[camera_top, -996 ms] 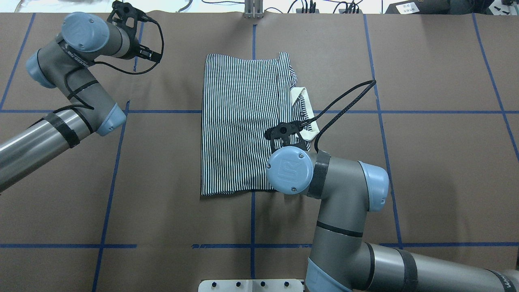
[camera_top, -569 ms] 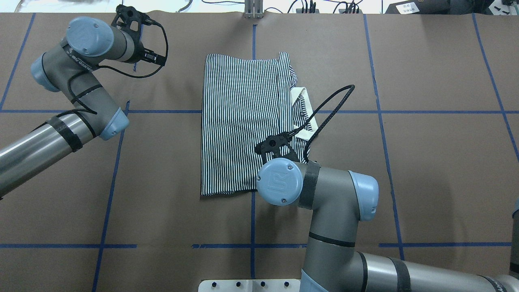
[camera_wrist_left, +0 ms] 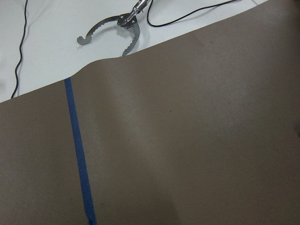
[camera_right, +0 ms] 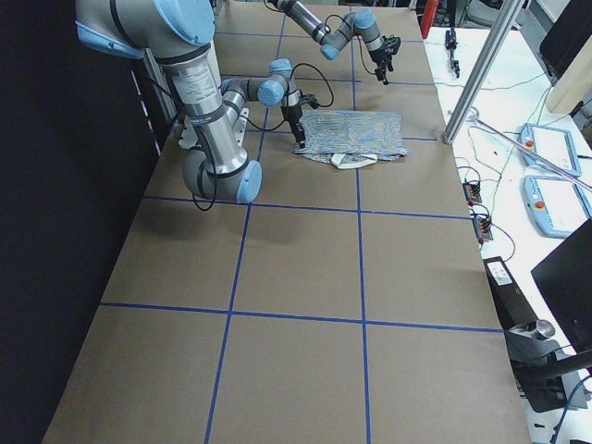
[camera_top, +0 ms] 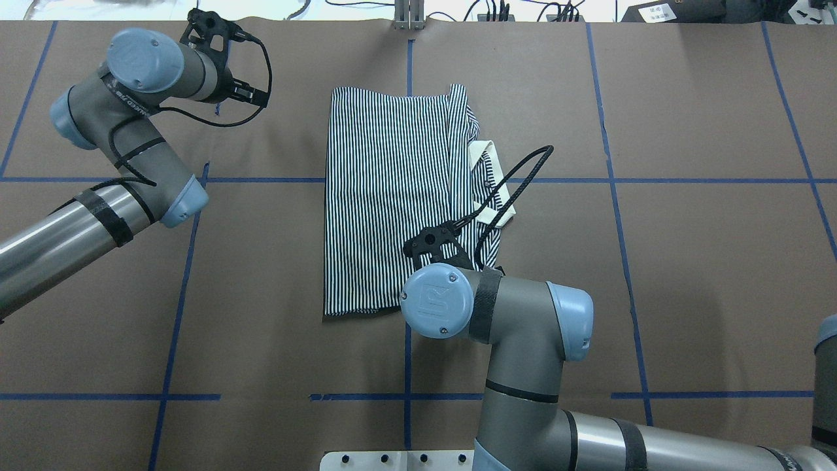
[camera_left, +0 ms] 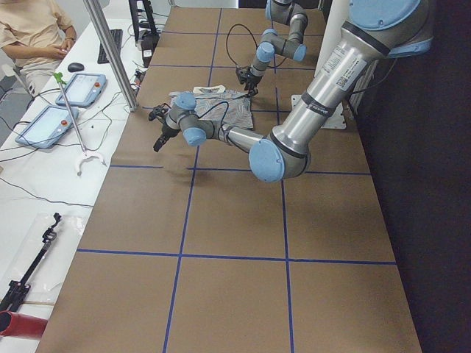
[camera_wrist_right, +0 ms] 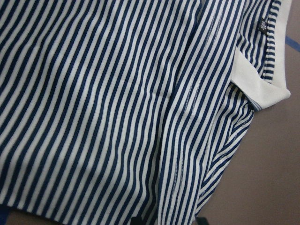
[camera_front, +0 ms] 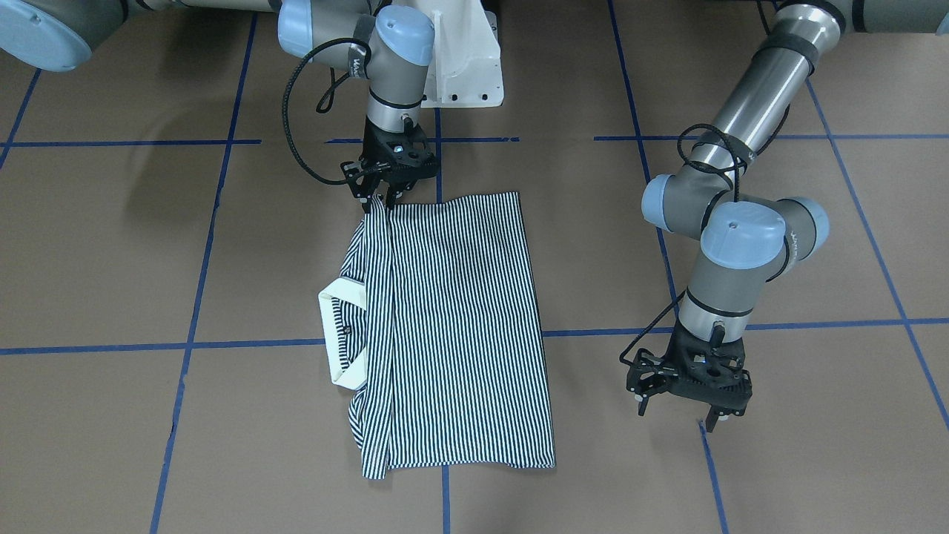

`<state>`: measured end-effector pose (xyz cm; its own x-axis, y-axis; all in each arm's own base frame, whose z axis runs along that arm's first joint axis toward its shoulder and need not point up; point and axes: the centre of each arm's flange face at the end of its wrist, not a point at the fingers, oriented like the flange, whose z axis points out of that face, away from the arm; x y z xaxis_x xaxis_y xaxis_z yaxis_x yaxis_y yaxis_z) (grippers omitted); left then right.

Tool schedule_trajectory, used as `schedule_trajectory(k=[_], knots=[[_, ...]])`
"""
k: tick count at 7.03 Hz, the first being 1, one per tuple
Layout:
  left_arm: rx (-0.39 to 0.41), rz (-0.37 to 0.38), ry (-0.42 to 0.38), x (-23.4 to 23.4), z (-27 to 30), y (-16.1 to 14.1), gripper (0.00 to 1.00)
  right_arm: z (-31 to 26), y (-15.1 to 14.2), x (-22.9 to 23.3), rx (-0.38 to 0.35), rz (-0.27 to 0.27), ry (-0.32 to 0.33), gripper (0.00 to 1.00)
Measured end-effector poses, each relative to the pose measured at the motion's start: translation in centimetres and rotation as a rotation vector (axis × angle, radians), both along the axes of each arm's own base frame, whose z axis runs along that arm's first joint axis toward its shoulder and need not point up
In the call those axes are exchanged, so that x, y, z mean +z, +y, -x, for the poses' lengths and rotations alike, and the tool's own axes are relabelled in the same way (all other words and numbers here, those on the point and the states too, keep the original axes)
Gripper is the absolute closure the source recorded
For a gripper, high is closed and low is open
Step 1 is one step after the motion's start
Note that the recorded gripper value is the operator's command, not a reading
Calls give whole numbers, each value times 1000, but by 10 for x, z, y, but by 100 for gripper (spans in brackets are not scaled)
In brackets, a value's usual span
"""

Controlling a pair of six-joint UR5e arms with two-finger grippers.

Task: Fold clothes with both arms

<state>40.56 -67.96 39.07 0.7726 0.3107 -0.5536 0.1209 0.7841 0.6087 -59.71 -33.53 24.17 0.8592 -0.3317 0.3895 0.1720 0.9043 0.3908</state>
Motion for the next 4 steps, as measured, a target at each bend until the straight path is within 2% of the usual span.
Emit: schedule_trajectory(k=[4], knots=[[1,-2,2,-2,0,1,0,-11,-12,3,20,-1,5,100]])
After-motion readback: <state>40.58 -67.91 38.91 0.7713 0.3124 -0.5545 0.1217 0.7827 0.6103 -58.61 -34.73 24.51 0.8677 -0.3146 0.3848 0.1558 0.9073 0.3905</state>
